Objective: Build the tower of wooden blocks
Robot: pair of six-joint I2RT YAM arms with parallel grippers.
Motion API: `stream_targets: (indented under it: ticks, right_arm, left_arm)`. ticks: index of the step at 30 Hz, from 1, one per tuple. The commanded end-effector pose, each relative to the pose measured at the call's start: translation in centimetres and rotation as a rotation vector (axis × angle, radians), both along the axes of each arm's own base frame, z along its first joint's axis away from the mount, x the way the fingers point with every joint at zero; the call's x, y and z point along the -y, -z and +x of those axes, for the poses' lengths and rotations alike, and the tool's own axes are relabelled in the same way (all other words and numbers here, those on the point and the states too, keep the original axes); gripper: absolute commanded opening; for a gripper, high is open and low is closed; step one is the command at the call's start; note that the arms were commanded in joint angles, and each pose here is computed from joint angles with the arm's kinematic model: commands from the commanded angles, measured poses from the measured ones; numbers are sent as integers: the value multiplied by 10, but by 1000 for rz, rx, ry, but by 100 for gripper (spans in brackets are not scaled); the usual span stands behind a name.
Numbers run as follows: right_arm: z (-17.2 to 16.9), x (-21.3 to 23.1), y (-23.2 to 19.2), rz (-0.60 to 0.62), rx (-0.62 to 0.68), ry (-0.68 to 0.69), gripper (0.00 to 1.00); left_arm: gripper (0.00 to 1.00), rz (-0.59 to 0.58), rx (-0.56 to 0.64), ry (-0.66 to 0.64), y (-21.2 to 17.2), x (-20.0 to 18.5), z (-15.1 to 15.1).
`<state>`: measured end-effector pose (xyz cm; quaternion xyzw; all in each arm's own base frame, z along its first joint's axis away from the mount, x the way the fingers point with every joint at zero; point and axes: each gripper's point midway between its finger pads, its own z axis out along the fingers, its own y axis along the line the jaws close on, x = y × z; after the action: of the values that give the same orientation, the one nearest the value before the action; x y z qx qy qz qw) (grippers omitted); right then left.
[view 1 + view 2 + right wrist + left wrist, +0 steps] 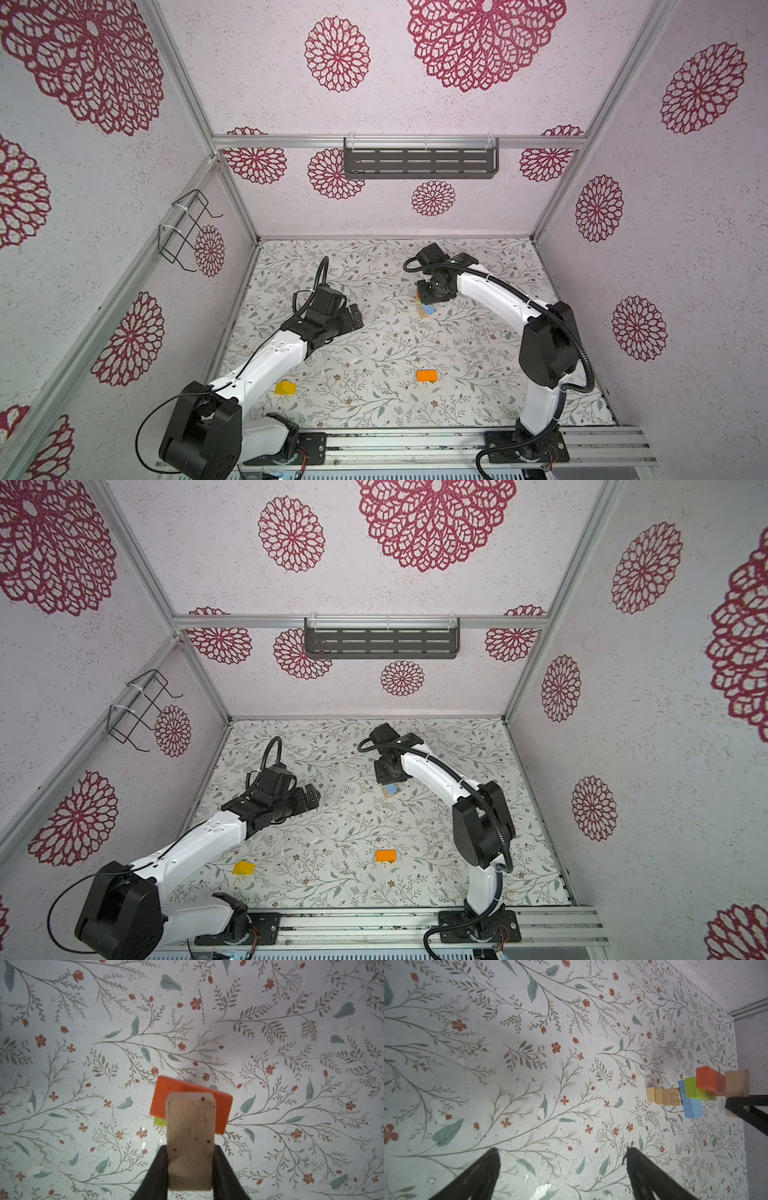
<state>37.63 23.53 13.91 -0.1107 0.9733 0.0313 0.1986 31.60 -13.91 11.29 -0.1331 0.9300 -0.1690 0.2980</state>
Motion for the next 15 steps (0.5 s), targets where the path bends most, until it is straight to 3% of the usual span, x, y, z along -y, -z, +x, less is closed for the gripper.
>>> stream_targets:
  ticks: [1, 15]
  right_arm:
    - [7, 3, -15, -10, 33, 0, 28]
    - [6, 2, -14, -7, 26, -4, 28]
  left_arm:
    - [97, -8, 27, 3, -6, 1, 4]
    - [97, -9, 32, 2, -8, 1, 3]
